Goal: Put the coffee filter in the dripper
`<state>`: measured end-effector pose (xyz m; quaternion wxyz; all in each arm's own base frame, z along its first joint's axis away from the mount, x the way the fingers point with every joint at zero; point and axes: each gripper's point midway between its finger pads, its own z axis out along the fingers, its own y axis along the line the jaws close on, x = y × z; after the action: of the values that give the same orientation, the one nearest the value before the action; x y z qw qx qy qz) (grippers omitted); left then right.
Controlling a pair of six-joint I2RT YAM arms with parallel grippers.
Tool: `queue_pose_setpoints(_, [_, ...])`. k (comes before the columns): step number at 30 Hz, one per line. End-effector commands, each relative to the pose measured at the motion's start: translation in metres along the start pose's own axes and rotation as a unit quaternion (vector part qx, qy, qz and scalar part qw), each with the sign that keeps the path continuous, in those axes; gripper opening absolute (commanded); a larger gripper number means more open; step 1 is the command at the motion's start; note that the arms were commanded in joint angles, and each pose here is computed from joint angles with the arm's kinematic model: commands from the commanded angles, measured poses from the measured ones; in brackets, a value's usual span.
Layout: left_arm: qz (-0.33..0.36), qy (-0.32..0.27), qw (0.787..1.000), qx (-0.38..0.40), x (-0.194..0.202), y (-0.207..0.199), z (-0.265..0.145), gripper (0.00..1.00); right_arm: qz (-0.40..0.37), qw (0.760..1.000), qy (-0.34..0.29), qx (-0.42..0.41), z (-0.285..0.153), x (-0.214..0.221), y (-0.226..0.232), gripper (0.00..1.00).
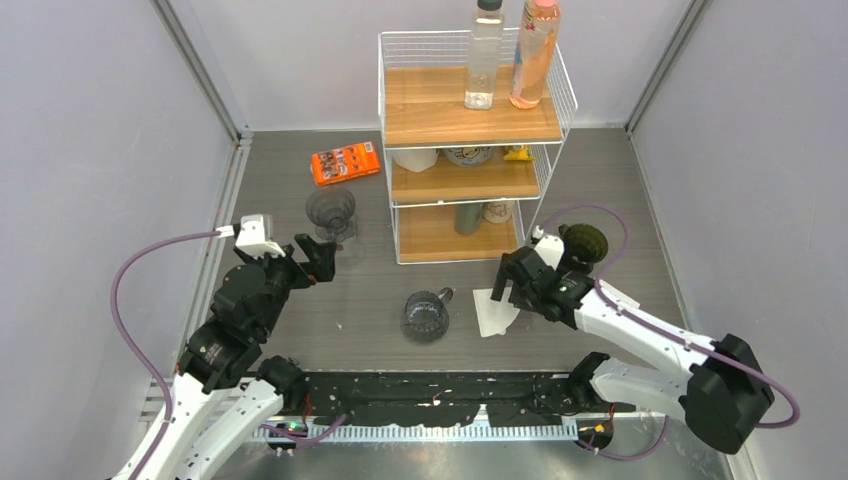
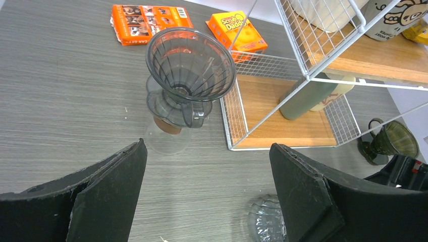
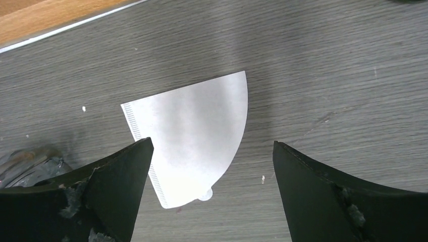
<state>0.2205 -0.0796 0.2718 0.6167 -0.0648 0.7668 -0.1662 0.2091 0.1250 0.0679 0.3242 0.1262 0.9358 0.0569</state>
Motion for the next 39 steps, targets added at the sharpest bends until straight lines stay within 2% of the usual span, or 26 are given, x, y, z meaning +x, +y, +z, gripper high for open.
queue_pose_setpoints(1, [-0.002, -0.031, 0.999, -0.008, -0.015, 0.001, 0.003, 1.0, 0.03, 0.999, -0.029, 0.02, 0.013, -0.005, 0.006, 0.94])
queue_pose_setpoints(23, [-0.003, -0.051, 0.997, -0.057, -0.023, 0.02, -0.003, 1.0, -0.018, 0.996, 0.019, 0.08, 0.047, 0.029, -0.001, 0.68])
queue_pose_setpoints(29, [-0.009, -0.053, 0.997, -0.057, -0.023, 0.021, -0.005, 1.0, -0.018, 0.994, 0.035, 0.1, 0.051, 0.04, -0.01, 0.51])
queue_pose_setpoints(35, [-0.013, -0.052, 0.997, -0.058, -0.021, 0.021, -0.004, 1.0, -0.021, 0.994, 0.032, 0.107, 0.052, 0.04, -0.013, 0.39])
queue_pose_setpoints(39, [-0.019, -0.044, 0.998, -0.047, -0.022, 0.016, -0.004, 1.0, -0.034, 0.996, 0.017, 0.08, 0.042, 0.027, -0.004, 0.33])
